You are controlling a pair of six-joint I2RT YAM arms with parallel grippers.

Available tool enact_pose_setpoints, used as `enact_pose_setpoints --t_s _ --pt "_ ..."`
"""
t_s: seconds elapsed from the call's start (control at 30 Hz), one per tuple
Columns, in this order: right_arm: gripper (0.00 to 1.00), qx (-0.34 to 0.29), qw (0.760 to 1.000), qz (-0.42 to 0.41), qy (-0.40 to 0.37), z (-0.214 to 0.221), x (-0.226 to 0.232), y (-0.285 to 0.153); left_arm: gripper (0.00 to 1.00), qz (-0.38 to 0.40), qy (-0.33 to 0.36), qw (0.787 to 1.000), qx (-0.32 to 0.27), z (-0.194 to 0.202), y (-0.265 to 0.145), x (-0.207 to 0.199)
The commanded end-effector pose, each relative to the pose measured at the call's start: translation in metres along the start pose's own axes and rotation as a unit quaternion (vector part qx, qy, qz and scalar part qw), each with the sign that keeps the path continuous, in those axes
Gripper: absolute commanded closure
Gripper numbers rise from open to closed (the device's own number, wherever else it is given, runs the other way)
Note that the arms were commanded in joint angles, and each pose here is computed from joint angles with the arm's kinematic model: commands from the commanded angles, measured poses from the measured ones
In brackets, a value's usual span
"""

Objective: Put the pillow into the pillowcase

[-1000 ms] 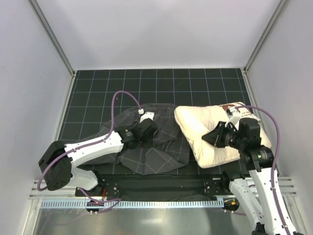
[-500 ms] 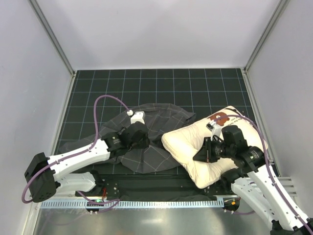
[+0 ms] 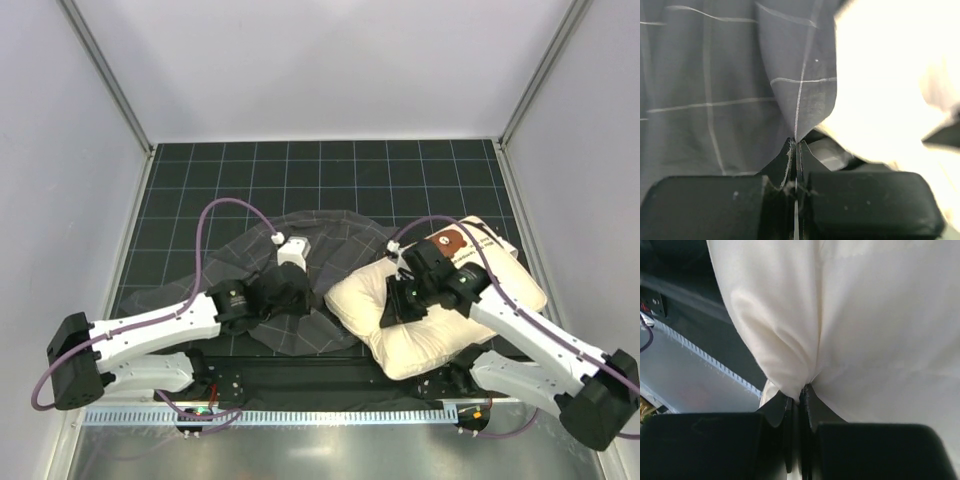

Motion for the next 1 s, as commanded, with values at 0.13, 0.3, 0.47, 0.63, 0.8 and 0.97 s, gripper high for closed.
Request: enact_pose_setpoints --t_s 0.13,0.3,0.47,0.63,0.8,0.97 --pt "0.96 -0.122 0.991 0.04 -0.025 -0.099 0.021 -0.005 1.0 0.09 0.038 0.995 0.011 0.018 -0.019 -0.059" --pt "0.96 -0.15 0.987 0.054 -0.02 -0.144 0.026 0.012 1.0 0.123 0.031 0.991 0.036 0.026 -0.027 -0.077" --pt "0.96 -0.227 0.97 0.081 0.005 -0.181 0.028 0.006 1.0 0.154 0.023 0.987 0.042 0.018 -0.042 -0.092" --pt "0.96 -0.28 0.951 0.124 0.034 -0.209 0.013 0.017 1.0 0.175 0.018 0.983 0.061 0.019 -0.046 -0.105" --pt "0.96 -0.295 0.941 0.158 0.057 -0.216 -0.006 0.042 1.0 0.208 0.005 0.974 0.088 0.023 -0.047 -0.123" --pt "0.96 -0.321 0.944 0.057 0.057 -0.203 0.012 0.053 1.0 0.197 0.012 0.978 0.066 0.012 -0.037 -0.129"
Point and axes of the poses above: each gripper's point midway between its finger pads, its own y axis out along the fingers, its own x axis along the line the jaws close on, z = x × y, the point moved 4 cm from there along -y, back along the fingers, and after that the axes turned 7 degrees about -y, right-handed, at the moved point
